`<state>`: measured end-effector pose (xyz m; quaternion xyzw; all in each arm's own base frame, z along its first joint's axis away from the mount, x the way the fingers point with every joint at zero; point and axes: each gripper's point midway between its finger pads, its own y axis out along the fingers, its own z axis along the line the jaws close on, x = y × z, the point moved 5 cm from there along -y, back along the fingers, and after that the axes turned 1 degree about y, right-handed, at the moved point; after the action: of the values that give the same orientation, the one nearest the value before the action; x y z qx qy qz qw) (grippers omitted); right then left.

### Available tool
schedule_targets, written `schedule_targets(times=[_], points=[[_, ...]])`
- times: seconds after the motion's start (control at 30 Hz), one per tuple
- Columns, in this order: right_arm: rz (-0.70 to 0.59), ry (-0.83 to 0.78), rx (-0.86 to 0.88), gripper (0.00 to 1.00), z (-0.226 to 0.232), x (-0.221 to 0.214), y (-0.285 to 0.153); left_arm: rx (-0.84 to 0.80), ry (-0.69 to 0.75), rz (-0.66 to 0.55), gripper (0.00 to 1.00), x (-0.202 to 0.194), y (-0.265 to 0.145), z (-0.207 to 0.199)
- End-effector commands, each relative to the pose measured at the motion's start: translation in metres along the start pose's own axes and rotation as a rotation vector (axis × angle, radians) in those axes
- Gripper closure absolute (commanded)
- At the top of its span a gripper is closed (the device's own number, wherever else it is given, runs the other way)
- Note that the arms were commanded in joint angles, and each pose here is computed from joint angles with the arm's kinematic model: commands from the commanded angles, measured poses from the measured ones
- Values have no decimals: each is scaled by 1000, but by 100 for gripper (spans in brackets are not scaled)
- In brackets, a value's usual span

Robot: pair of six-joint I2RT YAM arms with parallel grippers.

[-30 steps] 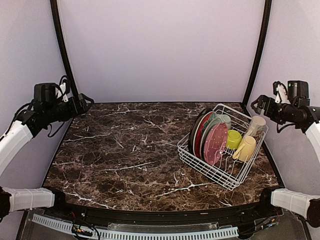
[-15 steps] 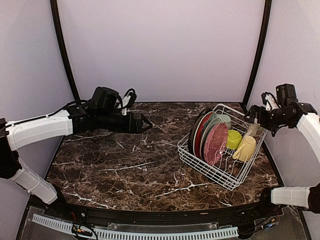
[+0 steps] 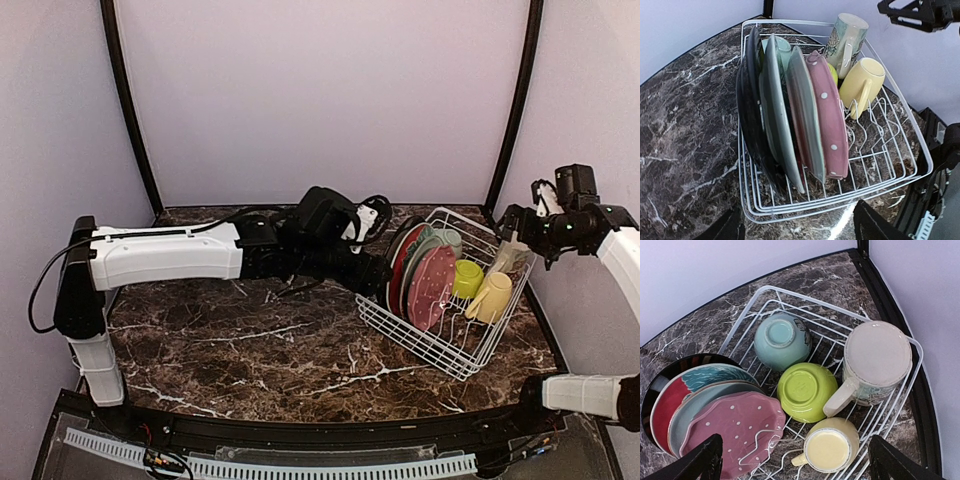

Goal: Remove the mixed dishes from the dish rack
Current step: Grab the plate from the dish rack.

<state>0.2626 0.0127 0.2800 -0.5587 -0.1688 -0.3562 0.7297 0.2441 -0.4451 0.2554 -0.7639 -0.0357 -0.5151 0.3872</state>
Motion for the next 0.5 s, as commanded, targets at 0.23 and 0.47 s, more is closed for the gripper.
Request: schedule_targets(times=[0.23, 0.47], points=[[-41, -152, 235, 1, 29, -2, -15, 175, 101, 3, 54, 0, 28, 4], [-54, -163, 239, 1, 30, -1, -18, 188, 107, -5, 65, 3, 45, 2]])
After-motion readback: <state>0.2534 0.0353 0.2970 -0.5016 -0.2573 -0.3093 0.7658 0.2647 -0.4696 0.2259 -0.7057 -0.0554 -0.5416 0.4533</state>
